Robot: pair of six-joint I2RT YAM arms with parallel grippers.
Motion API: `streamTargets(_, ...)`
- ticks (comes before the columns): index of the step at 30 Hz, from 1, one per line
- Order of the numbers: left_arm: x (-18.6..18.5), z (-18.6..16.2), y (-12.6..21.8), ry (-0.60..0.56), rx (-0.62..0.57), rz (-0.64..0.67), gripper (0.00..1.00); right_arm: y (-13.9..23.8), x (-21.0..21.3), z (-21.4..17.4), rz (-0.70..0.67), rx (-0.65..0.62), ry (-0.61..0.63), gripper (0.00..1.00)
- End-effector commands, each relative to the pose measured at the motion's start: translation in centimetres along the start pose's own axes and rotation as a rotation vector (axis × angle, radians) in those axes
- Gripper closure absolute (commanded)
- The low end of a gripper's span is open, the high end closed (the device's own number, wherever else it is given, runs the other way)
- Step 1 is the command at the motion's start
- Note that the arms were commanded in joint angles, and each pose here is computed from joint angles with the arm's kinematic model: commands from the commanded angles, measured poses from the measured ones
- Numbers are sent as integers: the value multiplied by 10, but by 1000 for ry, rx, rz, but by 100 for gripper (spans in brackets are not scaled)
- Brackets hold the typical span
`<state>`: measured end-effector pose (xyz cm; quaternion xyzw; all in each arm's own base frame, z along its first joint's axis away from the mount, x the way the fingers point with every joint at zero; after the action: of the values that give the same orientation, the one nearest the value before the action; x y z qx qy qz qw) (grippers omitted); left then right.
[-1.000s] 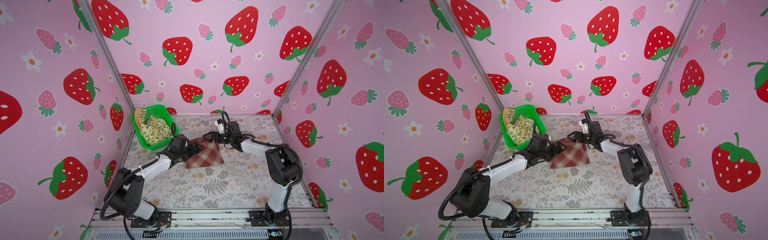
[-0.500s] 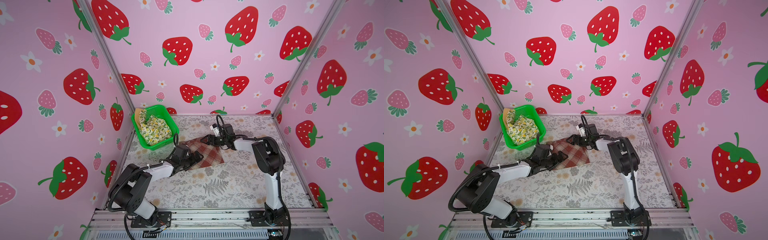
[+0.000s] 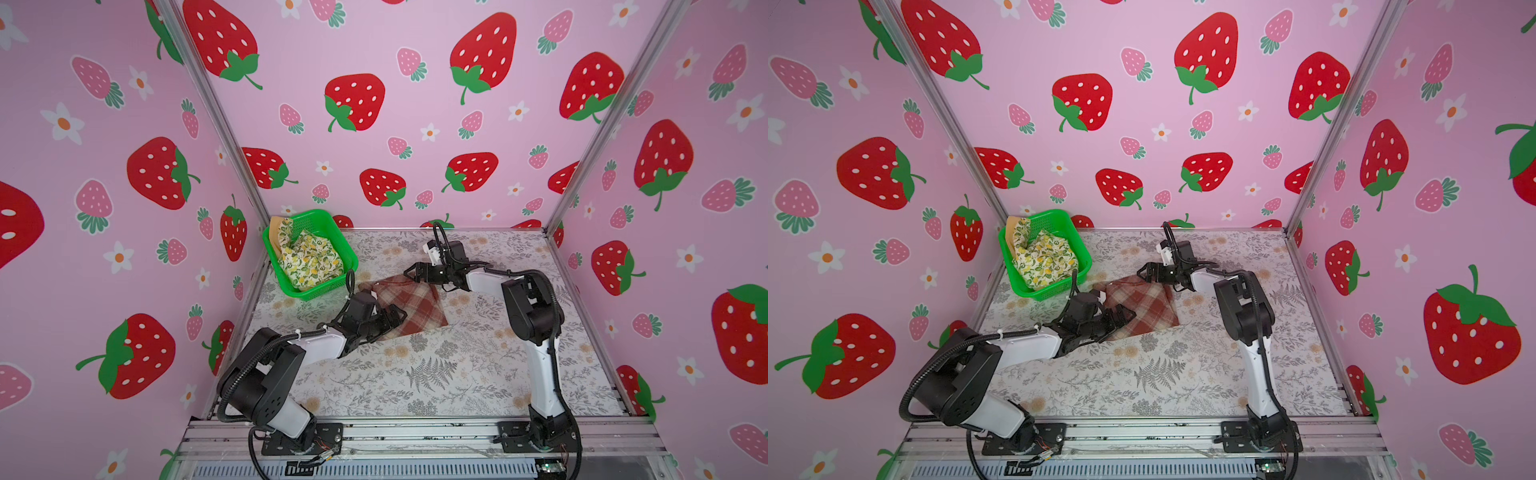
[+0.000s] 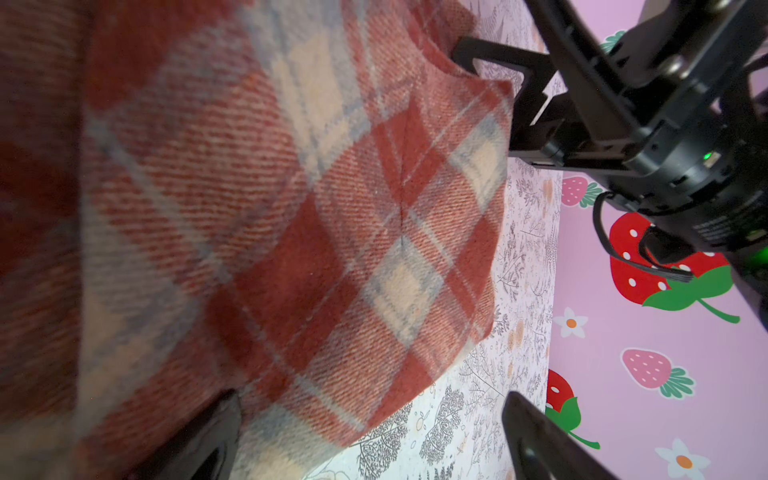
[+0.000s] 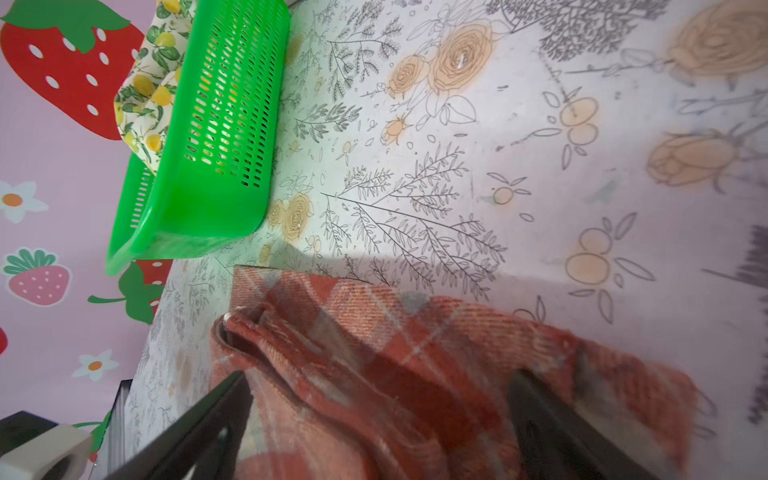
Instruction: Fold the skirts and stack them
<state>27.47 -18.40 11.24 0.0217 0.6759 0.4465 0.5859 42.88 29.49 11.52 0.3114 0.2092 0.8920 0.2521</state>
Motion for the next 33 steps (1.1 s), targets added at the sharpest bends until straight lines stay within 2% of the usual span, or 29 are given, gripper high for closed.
streamTargets(1, 4, 2, 8, -12, -14, 124, 0, 41, 21, 33, -79, -73, 104, 0)
streamTargets(6, -39, 19, 25, -80, -48, 71, 0, 74, 32, 27, -170, -68, 142, 0)
streamTargets(13, -80, 44, 53, -109, -110, 3, 0, 79, 26, -27, -188, 52, 131, 0)
streamTargets(19, -81, 63, 69, -124, -172, 71, 1, 72, 21, -63, -165, 107, 115, 0)
streamTargets(26, -64, 72, 82, -114, -244, 178, 1, 59, 22, -85, -114, 150, 93, 3)
streamTargets(28, -60, 74, 83, -102, -248, 185, 1, 54, 22, -90, -108, 165, 85, 5)
streamTargets(33, -54, 77, 89, -90, -262, 193, 1, 41, 20, -101, -100, 212, 55, 22)
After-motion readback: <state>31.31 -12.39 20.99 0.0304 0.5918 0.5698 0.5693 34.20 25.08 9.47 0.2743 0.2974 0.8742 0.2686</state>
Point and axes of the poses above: each gripper's point midway between its finger pads, its own y axis back along the fingers, its own x axis along the line the jaws close on, z = x × y, the point moved 8 cm from there along y, back along the fingers, and after that the axes turned 15 degrees about y, right-handed, at the moved point
